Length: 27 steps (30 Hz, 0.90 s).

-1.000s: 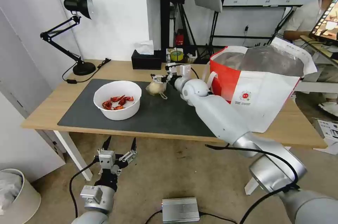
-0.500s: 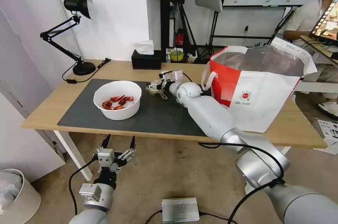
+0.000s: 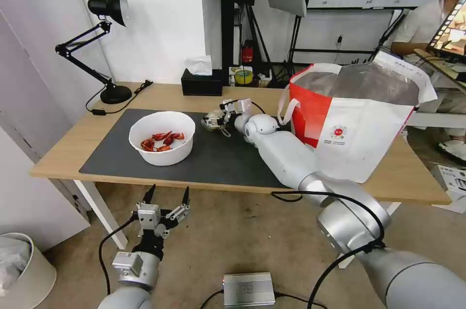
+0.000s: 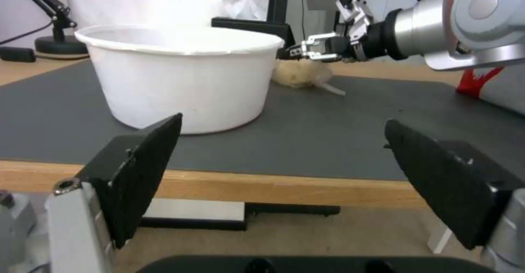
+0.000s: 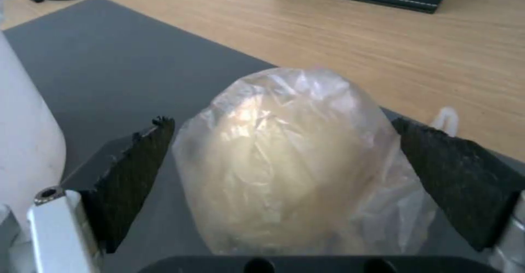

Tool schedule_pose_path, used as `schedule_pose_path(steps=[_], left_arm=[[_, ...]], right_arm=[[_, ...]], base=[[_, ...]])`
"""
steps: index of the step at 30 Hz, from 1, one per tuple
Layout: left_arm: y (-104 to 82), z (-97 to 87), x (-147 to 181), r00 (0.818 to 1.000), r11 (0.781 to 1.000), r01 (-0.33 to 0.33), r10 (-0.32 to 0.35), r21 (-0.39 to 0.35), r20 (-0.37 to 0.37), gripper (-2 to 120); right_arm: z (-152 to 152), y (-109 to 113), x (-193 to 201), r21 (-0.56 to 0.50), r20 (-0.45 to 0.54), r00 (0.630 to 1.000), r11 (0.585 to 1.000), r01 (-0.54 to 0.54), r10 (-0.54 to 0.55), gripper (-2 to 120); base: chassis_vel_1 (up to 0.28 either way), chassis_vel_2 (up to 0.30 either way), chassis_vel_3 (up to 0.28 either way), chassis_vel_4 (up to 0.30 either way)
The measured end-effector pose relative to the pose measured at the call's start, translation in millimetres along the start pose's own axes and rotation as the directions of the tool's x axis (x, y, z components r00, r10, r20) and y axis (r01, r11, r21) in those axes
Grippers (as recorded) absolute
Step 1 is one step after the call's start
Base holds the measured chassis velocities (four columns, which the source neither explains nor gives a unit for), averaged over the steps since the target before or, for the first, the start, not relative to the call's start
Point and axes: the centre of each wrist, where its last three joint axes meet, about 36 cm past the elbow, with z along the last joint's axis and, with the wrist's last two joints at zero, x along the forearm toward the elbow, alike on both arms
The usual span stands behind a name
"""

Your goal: Pick up the trash from the table and place it into the takeout bag.

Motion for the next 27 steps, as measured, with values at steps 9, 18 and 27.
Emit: schedule_pose_path(steps=[9,18,27], left_arm=[[-3.6,1.5,-0.7,1.000,1.000,-0.009,0.009,0.006,-0.002,100],[-3.3,1.5,1.5,1.000,1.000,-0.007,0.007,0.004,-0.004,100],[-4.6,2.1,2.3,1.000,1.000,-0.006,0.006,0.008,0.005,100]], right_arm=[[2.3,-1.0,-0.2,0.010,-0.003,1.000,1.000,0.001,-0.001,96],[9.3,-3.0,-0.4,-0.006,-0.016,1.000,1.000,0.001,-0.001,61],[17.5,6.2,2.2,-0.020,-0.008,1.000,1.000,0.011,-0.011,28]], base=[[0.000,0.000,0.000,0.000],[0.000,0.000,0.000,0.000],[0.000,0.000,0.000,0.000]])
